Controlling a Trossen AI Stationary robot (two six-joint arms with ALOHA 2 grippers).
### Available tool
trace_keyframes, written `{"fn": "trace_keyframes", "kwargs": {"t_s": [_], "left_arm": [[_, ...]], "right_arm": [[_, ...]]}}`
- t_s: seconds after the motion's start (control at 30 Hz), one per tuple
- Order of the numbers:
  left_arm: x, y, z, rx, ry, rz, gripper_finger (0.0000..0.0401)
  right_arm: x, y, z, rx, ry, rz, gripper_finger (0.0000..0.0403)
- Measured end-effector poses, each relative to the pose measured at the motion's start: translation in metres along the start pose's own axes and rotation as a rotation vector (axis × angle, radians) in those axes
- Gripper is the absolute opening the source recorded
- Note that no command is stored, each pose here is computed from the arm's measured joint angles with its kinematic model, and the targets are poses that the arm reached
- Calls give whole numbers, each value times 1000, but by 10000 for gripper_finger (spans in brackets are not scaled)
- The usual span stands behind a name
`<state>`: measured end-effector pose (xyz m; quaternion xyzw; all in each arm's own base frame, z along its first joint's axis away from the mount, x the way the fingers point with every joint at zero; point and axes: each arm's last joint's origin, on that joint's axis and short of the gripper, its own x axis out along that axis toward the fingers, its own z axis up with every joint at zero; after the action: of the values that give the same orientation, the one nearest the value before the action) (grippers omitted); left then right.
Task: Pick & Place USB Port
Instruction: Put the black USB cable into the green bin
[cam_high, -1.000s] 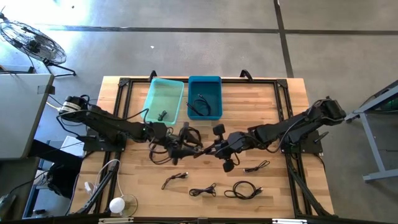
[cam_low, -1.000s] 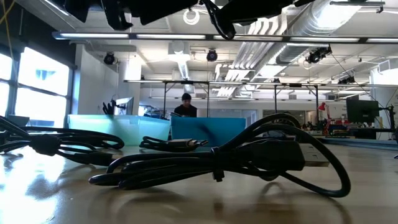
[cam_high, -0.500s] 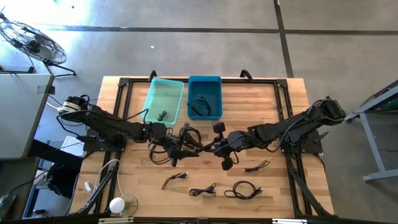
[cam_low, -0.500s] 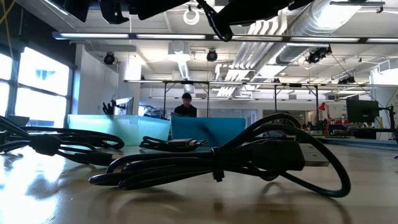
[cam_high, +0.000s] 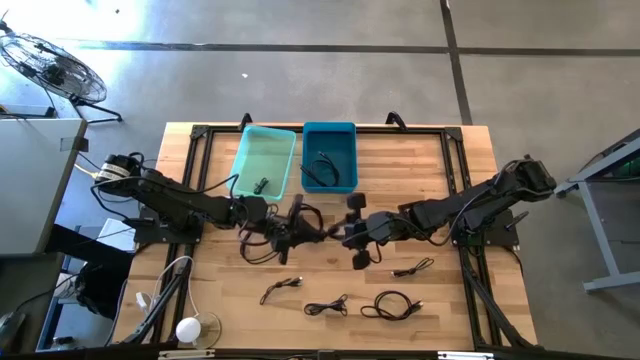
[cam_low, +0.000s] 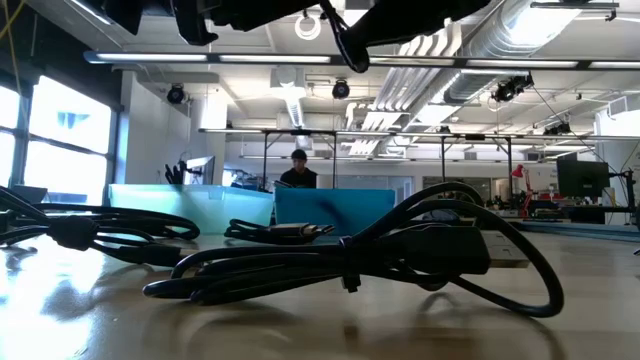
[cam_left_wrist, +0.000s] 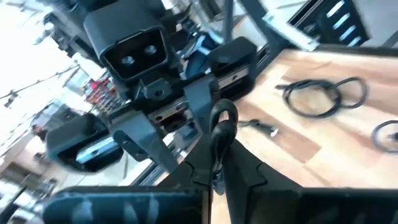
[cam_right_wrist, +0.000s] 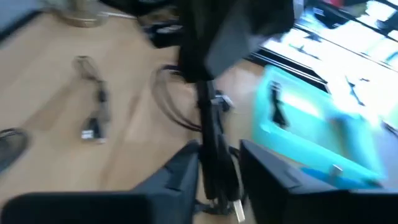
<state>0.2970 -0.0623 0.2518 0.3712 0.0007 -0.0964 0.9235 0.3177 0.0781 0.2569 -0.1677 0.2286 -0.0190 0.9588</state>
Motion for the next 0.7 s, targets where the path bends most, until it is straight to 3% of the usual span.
{"fn": "trace_keyframes", "kwargs": {"t_s": [0.2,0.37,0.53,0.7], "left_arm": [[-5,4,-1,16,109,70,9],[-21,9,-10,119,469,224,9],[-43,15,-28,240,854,313,9],[-66,28,-50,282,1118,321,9]], "right_arm": [[-5,-1,1,29,37,-237,224],[-19,1,6,21,43,-384,284],[-29,6,7,32,46,-424,303],[-31,11,5,63,53,-409,304]]}}
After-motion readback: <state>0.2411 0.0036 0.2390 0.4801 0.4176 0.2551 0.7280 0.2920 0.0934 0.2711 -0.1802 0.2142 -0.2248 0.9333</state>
